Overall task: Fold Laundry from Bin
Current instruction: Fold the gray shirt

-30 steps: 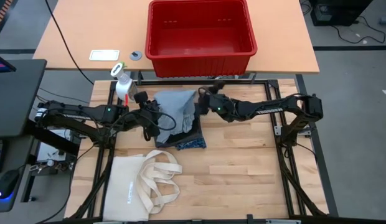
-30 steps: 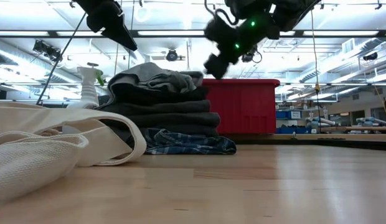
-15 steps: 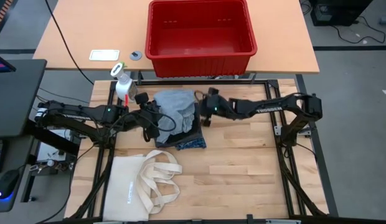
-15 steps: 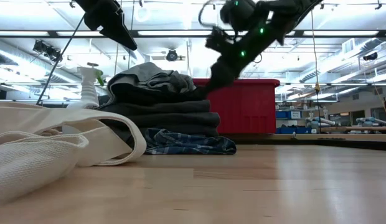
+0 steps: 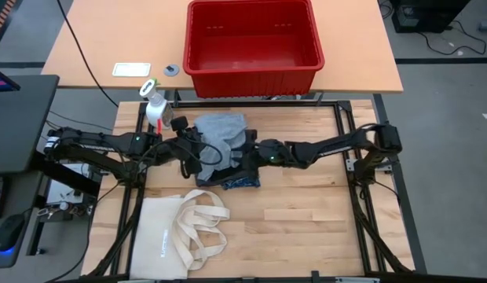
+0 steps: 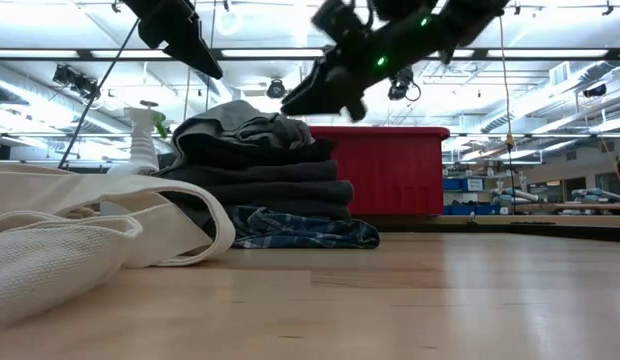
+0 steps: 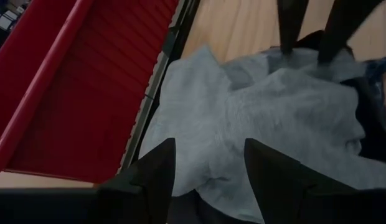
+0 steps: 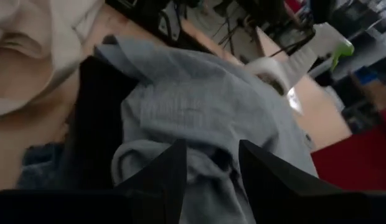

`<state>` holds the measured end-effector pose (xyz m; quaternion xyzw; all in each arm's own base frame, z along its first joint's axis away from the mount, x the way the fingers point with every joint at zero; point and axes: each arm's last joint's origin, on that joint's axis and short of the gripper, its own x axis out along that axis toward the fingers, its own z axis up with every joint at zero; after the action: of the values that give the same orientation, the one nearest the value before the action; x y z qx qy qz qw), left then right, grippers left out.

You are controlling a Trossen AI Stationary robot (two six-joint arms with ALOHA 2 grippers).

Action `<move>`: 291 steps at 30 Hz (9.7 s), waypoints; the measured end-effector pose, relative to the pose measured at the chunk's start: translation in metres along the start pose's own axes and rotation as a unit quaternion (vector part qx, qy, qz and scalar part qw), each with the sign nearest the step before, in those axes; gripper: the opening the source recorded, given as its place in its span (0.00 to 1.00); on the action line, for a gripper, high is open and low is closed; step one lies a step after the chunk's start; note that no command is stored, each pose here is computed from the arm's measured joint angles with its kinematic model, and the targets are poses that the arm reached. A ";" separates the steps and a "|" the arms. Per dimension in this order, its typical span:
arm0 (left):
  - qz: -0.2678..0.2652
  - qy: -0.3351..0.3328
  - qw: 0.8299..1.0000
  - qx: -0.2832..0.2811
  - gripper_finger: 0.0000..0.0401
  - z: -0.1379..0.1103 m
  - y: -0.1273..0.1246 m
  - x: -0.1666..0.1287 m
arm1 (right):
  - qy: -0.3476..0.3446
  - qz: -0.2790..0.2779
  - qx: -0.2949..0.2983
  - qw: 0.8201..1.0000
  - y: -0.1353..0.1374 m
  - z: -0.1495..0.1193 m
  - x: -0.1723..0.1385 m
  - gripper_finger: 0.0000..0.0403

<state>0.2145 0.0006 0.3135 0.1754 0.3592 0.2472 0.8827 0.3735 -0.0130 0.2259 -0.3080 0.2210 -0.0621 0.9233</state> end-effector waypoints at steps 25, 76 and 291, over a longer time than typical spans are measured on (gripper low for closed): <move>-0.003 0.007 1.000 0.004 0.48 -0.002 -0.001 0.000 | -0.015 -0.086 -0.048 0.995 -0.008 0.003 0.007 0.01; -0.113 0.101 0.983 0.100 0.34 -0.037 -0.005 0.090 | 0.094 0.055 0.089 0.990 -0.001 0.008 -0.053 0.28; -0.245 -0.333 0.894 0.174 0.45 0.120 -0.032 0.083 | 0.009 -0.050 0.222 0.974 0.001 0.057 -0.227 0.28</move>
<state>0.3623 0.0055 0.3338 0.3048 0.1134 -0.1157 0.9385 0.1956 0.0756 0.3498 -0.1059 0.1939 -0.1583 0.9624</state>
